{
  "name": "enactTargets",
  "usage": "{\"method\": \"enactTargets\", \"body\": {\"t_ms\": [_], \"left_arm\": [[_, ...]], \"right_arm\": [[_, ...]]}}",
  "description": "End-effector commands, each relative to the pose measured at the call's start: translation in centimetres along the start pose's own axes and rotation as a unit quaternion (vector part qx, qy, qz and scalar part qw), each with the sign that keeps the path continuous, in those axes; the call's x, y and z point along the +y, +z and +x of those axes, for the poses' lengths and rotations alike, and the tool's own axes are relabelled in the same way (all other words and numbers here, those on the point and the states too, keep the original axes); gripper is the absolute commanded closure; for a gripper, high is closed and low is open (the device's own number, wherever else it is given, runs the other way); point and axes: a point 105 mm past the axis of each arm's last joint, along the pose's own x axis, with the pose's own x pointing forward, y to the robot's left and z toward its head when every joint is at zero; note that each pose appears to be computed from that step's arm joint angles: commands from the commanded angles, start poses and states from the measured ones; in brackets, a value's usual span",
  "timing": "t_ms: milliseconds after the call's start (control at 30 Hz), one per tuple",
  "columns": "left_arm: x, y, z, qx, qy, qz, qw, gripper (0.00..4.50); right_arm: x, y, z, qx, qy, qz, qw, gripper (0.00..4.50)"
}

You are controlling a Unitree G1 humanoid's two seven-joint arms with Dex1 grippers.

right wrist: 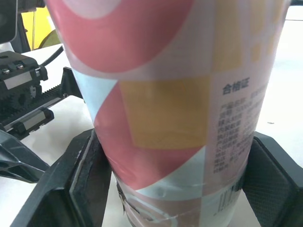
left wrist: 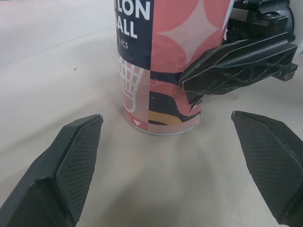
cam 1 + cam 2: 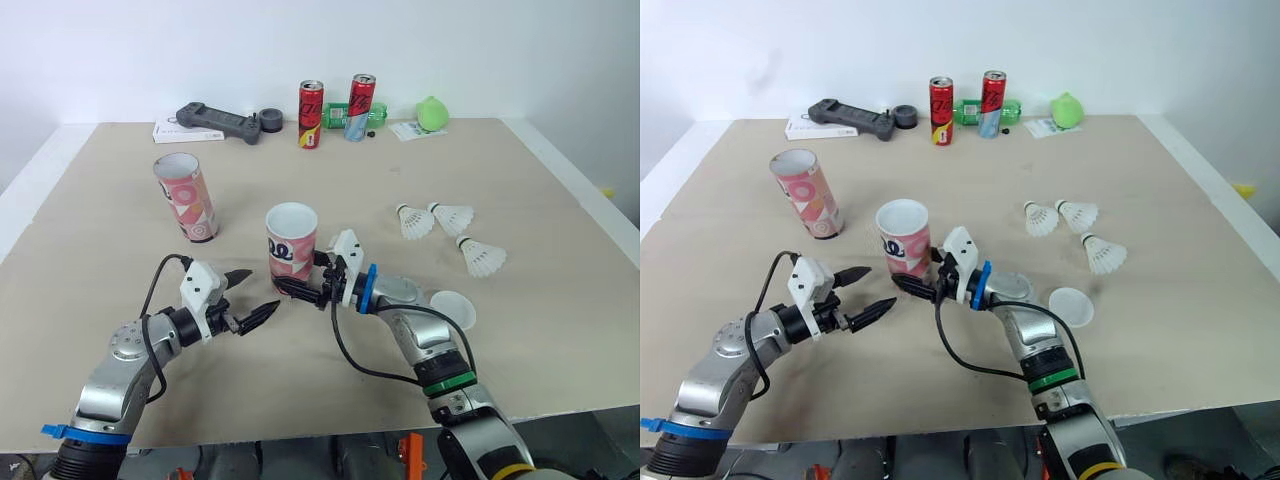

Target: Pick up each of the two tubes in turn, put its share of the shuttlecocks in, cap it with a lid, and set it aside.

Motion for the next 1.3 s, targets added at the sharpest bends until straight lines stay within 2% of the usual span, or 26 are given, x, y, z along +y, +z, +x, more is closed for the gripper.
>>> {"method": "enactTargets", "body": {"t_ms": [33, 167, 300, 400, 467, 533, 633, 733, 833, 1033, 1300], "left_arm": [[-0.2, 2.4, 0.5, -0.042, -0.006, 0.021, 0.999, 0.0], [-0.2, 3.7, 1.7, -0.056, -0.023, 0.031, 0.998, 0.0], [-1.1, 6.3, 4.8, -0.09, -0.067, 0.041, 0.993, 0.0], [-2.6, 7.4, 7.8, -0.102, -0.111, 0.039, 0.988, 0.0], [-4.3, 8.3, 9.9, -0.114, -0.15, 0.037, 0.981, 0.0], [-5.3, 9.1, 11.0, -0.125, -0.175, 0.032, 0.976, 0.0], [-7.5, 10.1, 12.9, -0.136, -0.221, 0.027, 0.965, 0.0], [-9.0, 10.5, 13.8, -0.142, -0.246, 0.028, 0.958, 0.0], [-9.6, 10.6, 14.0, -0.143, -0.255, 0.024, 0.956, 0.0], [-10.5, 10.3, 14.1, -0.137, -0.266, 0.031, 0.954, 0.0], [-10.2, 10.1, 13.7, -0.133, -0.256, 0.027, 0.957, 0.0]], "right_arm": [[-0.5, 4.0, -1.4, -0.065, -0.021, -0.018, 0.998, 0.54], [-1.0, 5.4, -3.5, -0.071, -0.056, -0.034, 0.995, 0.54], [-3.4, 8.3, -9.0, -0.1, -0.179, -0.054, 0.977, 0.54], [-6.2, 10.0, -15.0, -0.118, -0.317, -0.068, 0.939, 0.54], [-7.8, 10.7, -20.1, -0.121, -0.412, -0.08, 0.9, 0.54], [-8.5, 11.0, -23.3, -0.117, -0.468, -0.09, 0.871, 0.54], [-9.8, 10.4, -29.8, -0.097, -0.572, -0.093, 0.809, 0.54], [-10.5, 8.4, -34.1, -0.065, -0.634, -0.091, 0.766, 0.54], [-11.2, 6.3, -36.7, -0.056, -0.67, -0.072, 0.737, 0.54], [-12.4, 3.7, -39.3, -0.068, -0.713, -0.044, 0.697, 0.54], [-12.8, 1.2, -39.2, -0.065, -0.72, -0.019, 0.691, 0.54]]}}
